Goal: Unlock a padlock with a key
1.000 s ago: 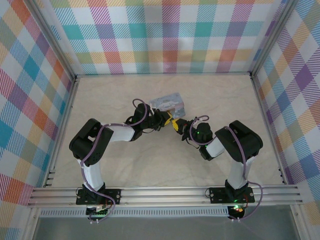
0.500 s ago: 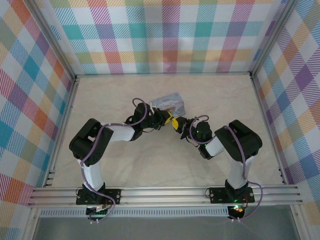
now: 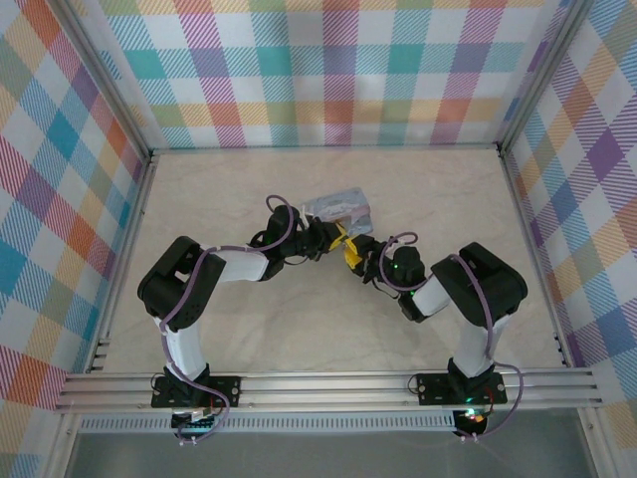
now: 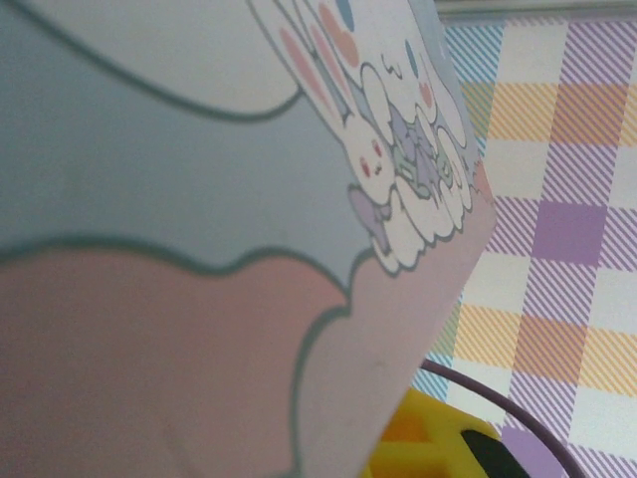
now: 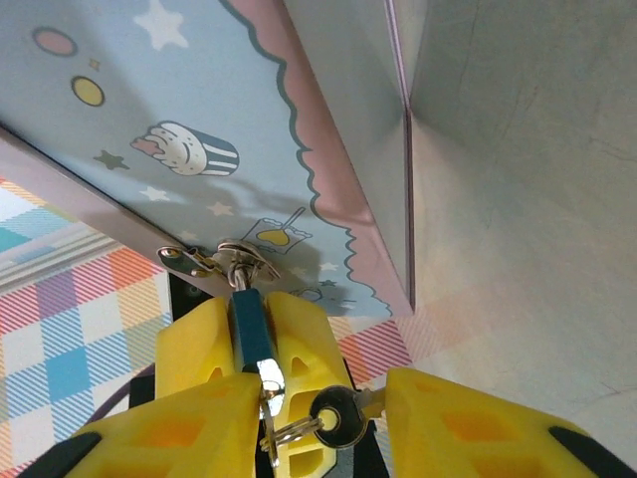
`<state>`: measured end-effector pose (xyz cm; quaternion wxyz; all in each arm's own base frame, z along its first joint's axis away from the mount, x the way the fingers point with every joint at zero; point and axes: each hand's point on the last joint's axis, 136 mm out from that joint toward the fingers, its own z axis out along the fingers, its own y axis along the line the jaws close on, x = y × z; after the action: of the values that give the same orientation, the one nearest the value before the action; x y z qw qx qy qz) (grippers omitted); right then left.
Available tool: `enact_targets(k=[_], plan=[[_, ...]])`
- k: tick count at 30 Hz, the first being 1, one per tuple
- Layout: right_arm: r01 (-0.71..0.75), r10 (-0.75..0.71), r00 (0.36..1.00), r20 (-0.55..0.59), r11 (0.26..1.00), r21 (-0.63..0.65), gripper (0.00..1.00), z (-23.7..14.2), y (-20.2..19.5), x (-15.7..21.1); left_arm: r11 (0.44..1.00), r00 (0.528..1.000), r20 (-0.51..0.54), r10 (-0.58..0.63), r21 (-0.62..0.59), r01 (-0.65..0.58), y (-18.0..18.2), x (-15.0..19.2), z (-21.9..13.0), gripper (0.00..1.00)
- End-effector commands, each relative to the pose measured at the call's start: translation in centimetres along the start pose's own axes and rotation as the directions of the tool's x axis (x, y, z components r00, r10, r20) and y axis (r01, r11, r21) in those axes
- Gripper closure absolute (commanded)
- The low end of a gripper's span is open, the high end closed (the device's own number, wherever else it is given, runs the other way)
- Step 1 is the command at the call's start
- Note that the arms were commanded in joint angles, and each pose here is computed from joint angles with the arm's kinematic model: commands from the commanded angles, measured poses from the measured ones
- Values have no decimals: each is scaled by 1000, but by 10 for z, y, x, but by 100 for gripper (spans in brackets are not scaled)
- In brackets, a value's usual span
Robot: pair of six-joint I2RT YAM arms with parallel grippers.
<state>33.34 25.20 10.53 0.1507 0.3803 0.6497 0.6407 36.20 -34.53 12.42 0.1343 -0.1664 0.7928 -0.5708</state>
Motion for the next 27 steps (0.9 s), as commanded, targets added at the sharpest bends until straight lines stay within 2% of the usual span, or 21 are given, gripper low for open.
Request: enact_targets(k=[1, 11, 21, 27], plan=[[90, -89, 995, 35, 995, -42, 59, -8, 18, -5, 994, 985, -155, 73, 93, -59, -30, 39, -5, 92], [297, -296, 954, -47, 955, 18, 54, -27, 30, 15, 995, 986, -137, 95, 40, -90, -16, 36, -7, 92], [386, -384, 922, -49, 901, 199, 64, -52, 18, 14, 994, 986, -133, 104, 45, -99, -17, 35, -7, 92], [393, -383, 919, -88, 898, 199, 69, -45, 12, 21, 994, 986, -135, 101, 49, -95, -18, 35, -5, 92]])
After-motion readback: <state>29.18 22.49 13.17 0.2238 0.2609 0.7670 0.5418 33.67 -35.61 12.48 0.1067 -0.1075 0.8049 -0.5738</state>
